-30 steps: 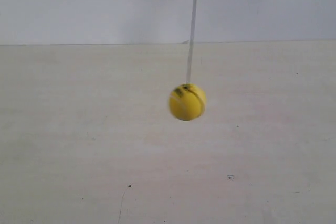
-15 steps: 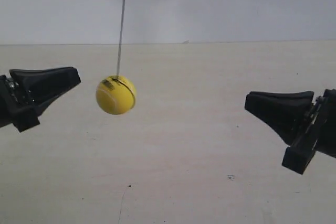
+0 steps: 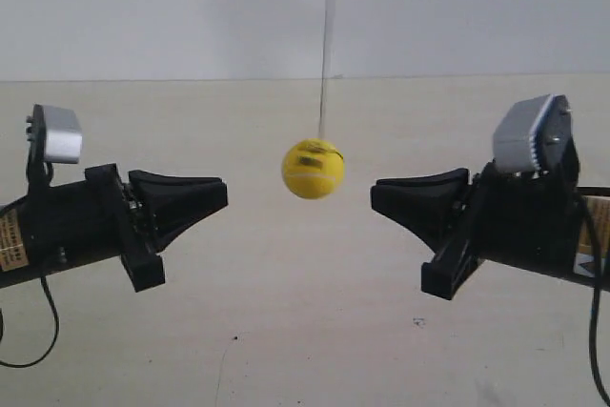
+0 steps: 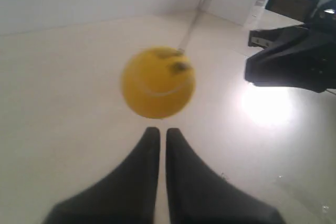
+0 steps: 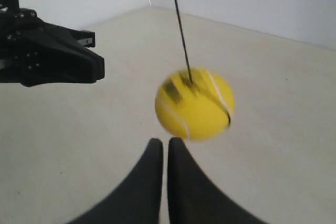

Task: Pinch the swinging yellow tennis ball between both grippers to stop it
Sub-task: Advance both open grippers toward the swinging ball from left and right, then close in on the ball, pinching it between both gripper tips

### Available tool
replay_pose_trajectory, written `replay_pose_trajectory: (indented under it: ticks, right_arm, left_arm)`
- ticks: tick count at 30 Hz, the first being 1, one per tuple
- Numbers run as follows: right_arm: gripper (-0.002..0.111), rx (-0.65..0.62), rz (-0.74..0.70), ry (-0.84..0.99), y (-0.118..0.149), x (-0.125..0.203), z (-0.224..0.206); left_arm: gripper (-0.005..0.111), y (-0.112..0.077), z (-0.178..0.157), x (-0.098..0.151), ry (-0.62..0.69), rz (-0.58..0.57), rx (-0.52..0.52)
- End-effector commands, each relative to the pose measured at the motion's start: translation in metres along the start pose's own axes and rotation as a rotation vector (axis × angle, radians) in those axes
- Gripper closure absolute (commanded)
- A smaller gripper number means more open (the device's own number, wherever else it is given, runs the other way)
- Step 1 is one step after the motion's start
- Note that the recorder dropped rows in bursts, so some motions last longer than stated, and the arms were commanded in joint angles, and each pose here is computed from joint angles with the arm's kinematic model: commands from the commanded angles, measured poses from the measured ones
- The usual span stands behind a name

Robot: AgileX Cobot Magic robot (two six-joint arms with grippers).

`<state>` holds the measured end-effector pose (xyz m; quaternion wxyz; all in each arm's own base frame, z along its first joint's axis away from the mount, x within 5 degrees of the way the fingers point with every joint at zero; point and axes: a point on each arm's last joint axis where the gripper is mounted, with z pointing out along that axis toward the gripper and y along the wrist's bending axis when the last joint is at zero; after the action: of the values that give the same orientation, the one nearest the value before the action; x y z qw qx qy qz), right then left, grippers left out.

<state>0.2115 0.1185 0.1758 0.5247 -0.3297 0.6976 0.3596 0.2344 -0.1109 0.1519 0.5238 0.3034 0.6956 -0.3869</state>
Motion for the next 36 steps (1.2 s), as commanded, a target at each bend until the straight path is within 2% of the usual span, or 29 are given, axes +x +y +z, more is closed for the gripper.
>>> replay_pose_trajectory:
  ticks: [1,6,10,14,22,28,36]
  right_arm:
    - [0.108,0.022,-0.055,0.070,0.004,-0.002,0.016]
    - [0.108,0.057,-0.075,0.045,0.001,-0.011,0.024]
    - [0.108,0.102,-0.092,0.078,-0.005,-0.012,0.026]
    - [0.108,0.088,-0.088,0.052,-0.003,-0.014,0.026]
    - [0.108,0.084,-0.071,0.071,-0.003,-0.012,0.026]
    - [0.108,0.051,-0.071,0.083,0.000,-0.011,0.026]
    - [0.108,0.032,-0.074,0.102,0.001,-0.009,0.026]
  left_arm:
    - [0.102,-0.002,0.010,0.001,-0.009,0.087,0.029]
    - [0.102,0.006,0.011,-0.004,-0.052,0.097,-0.055]
    - [0.102,0.007,0.011,-0.004,-0.055,0.110,-0.061]
    - [0.102,0.007,0.011,-0.005,-0.056,0.112,-0.059]
    - [0.102,-0.002,0.011,0.001,-0.006,0.147,0.047]
    - [0.102,-0.001,0.013,0.007,0.014,0.134,0.057]
    - [0.102,-0.008,0.036,0.015,0.037,0.137,0.138]
